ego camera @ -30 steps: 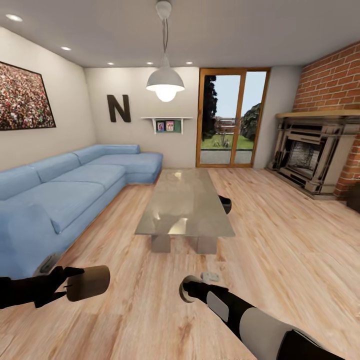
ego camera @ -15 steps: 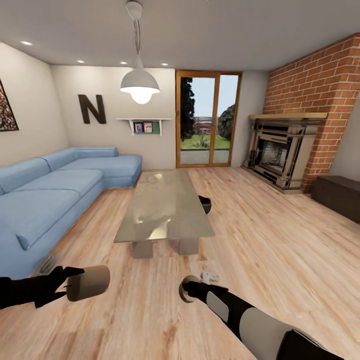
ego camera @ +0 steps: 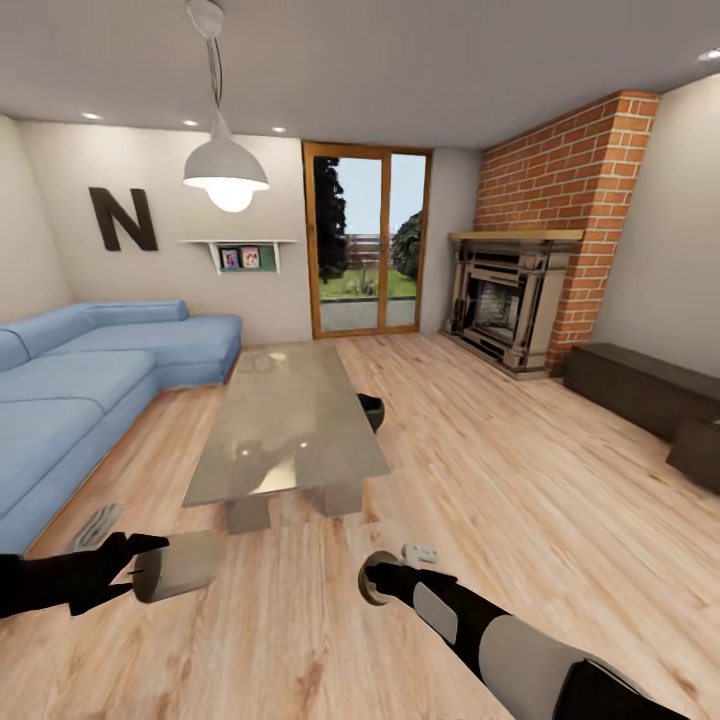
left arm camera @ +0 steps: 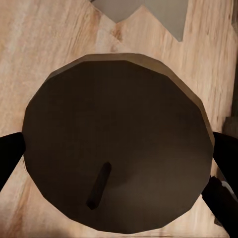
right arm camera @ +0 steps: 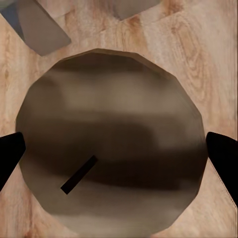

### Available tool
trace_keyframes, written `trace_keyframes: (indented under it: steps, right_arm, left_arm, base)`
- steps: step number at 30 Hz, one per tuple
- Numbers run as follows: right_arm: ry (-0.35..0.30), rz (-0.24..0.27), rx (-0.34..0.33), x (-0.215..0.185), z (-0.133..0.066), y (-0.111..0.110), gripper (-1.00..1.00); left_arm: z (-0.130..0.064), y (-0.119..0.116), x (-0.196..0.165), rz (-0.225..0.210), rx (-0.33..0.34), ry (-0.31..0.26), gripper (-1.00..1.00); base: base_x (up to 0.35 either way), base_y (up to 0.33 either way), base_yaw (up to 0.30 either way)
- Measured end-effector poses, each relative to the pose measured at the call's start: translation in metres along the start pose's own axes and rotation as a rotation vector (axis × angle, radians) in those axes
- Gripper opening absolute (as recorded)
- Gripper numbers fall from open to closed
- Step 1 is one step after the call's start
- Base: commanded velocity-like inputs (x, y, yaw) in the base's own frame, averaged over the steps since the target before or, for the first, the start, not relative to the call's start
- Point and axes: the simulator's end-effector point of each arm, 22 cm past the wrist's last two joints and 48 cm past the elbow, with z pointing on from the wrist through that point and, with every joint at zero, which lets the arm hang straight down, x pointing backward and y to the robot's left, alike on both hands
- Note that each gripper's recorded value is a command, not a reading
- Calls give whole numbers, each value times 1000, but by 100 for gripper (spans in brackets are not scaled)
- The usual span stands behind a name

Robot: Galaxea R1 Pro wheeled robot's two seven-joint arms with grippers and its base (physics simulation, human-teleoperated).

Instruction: Place each of the two pumpkins and all three candles from the living room inside a cabinet in the living room (use any cabinet), then make sure every cabinet is closed, and position the cauldron so it is next to a table in the living room.

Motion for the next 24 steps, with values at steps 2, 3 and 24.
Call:
trace_keyframes:
  steps: [2, 3, 24]
  right_arm:
    - [0, 0, 0, -3, -2, 1, -100]
    - [0, 0, 0, -4, -4, 2, -100]
    - [1, 7, -8, -31, -28, 18, -100]
  left_arm:
    - [-2, -3, -1, 0, 0, 0, -100]
    - [-3, -4, -2, 0, 0, 0, -100]
    - [-22, -37, -10, -9, 16, 11, -100]
  base:
    - [0, 0, -279]
    - [0, 0, -279]
    - [0, 0, -279]
